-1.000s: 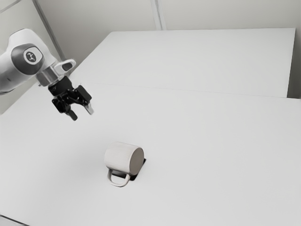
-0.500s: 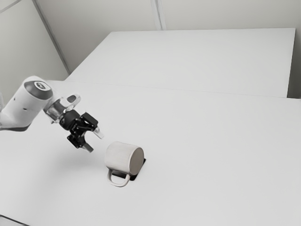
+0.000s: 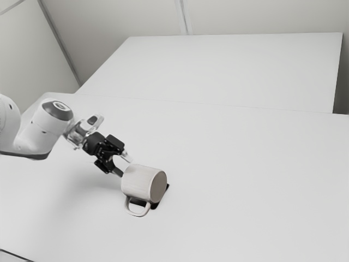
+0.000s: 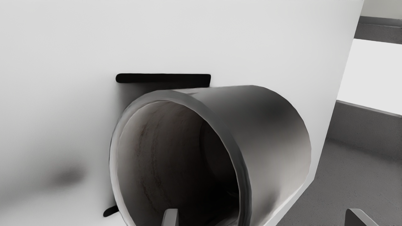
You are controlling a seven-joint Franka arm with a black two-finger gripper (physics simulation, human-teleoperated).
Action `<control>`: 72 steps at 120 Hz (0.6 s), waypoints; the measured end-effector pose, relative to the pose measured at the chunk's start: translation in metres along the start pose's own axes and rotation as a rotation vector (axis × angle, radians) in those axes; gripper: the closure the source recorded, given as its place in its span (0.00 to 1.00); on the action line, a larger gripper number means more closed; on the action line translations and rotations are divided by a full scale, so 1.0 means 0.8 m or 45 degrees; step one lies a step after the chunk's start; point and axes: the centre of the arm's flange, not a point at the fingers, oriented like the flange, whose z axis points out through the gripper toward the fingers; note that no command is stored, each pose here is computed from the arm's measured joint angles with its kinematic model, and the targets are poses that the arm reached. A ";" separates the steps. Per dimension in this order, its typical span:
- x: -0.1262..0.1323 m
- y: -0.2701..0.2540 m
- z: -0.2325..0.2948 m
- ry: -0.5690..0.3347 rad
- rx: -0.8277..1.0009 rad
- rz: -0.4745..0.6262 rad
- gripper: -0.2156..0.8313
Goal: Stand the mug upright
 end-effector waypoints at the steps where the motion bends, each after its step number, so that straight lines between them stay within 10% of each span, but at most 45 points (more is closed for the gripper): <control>1: 0.000 -0.001 0.001 0.000 -0.001 0.001 0.24; 72: 0.001 0.023 0.032 0.014 -0.092 0.094 0.38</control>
